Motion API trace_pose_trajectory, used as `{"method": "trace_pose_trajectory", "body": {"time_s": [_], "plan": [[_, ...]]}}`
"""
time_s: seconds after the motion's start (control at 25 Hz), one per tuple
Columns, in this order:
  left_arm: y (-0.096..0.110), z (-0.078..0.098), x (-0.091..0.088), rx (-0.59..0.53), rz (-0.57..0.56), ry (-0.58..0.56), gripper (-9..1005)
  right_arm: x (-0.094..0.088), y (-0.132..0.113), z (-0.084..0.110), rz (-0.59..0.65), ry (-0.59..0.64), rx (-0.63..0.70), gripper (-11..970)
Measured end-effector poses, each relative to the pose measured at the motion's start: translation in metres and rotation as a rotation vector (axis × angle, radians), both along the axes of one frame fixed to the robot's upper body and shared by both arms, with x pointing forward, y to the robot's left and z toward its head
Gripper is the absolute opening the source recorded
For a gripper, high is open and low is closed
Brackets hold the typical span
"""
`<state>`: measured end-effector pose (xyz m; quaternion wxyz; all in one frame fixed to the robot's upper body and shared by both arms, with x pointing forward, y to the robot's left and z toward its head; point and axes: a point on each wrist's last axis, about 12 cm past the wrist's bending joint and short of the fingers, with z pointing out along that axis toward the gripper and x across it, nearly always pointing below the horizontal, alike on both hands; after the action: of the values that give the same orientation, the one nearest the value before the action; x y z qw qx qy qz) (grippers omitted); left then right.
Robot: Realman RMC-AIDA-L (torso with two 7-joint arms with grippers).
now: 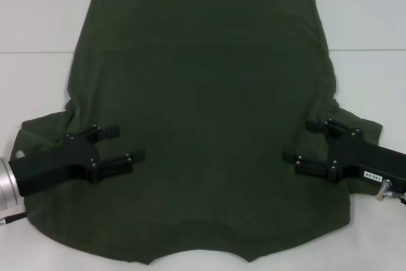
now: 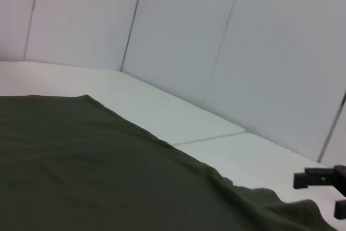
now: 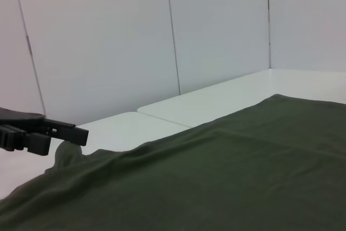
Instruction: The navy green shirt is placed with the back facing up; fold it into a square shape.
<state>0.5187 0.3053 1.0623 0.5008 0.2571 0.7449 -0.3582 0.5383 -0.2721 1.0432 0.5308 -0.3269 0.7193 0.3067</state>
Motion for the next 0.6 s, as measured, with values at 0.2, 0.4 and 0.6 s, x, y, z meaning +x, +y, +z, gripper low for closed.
{"method": "trace_pose_trajectory", "body": {"time_s": [0.2, 0.4, 0.6], "plan": [[0.013, 0.005, 0.003, -0.093, 0.091, 0.094, 898, 0.0, 0.0, 0.001, 0.003, 0.002, 0.01, 942], [0.043, 0.02, 0.012, -0.199, 0.187, 0.274, 895, 0.0, 0.002, 0.002, 0.013, -0.001, 0.018, 942], [0.082, 0.043, 0.026, -0.232, 0.325, 0.455, 892, 0.001, 0.003, 0.004, 0.02, 0.004, 0.029, 941]]}}
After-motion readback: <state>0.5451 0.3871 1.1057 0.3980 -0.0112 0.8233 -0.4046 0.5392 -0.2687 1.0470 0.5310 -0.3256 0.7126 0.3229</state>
